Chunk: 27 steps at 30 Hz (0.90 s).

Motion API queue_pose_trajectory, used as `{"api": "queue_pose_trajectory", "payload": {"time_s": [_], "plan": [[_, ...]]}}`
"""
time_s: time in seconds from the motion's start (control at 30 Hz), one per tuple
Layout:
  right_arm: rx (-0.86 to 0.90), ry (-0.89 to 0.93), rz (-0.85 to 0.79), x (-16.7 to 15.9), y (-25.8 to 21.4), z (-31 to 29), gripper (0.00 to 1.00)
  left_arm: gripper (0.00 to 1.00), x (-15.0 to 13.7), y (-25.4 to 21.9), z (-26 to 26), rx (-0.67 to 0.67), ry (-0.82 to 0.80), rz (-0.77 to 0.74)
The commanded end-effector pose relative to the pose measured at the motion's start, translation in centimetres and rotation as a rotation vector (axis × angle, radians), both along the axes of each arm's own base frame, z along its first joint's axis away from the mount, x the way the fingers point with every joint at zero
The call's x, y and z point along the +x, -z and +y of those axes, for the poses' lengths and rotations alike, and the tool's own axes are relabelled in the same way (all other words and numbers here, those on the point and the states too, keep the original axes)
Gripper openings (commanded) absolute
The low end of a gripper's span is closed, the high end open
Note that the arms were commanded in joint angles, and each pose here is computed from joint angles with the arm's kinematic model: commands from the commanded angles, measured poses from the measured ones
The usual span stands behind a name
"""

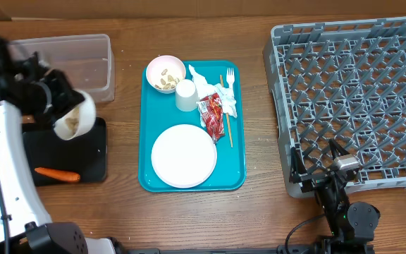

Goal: Sort waste into correct bins and load items into the dishwasher rack
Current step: 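Carry the bowl over the black tray and tip out the rice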

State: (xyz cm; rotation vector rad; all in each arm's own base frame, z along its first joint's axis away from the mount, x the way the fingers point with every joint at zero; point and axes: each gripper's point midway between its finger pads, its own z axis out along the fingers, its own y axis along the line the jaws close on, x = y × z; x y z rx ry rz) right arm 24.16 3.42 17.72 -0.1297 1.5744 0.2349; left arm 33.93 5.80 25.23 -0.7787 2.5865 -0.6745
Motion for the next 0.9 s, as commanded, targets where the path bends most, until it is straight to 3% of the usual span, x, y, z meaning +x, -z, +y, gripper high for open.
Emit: {"api": "queue_pose_trajectory", "payload": {"time_s": [0.0,0.1,0.27,0.63,0.87], "plan": [[-0.001,0.007,-0.004,0.0,0.2,-0.2,1.0,0.04,-0.5,1.7,2.4,-0.156,-0.04,-0.07],[-0.001,0.008,-0.004,0.0,0.2,-0.2,1.0,0.04,-1.1,4.5,3.8,-0.288,-0.09,-0.121],[-0.001,0.008,-0.004,0.0,0.2,-0.2,1.0,0.04,-1.9,8.8,5.4,-0.381,-0.157,-0.199],[-0.001,0.007,-0.004,0.0,0.2,-0.2,1.0,0.04,-1.6,10.0,6.6,-0.448,-0.189,-0.306],[-0.001,0.008,-0.004,0.0,0.2,-0.2,1.0,0.04,-1.1,11.7,6.2,-0.631,-0.24,-0.245]]}}
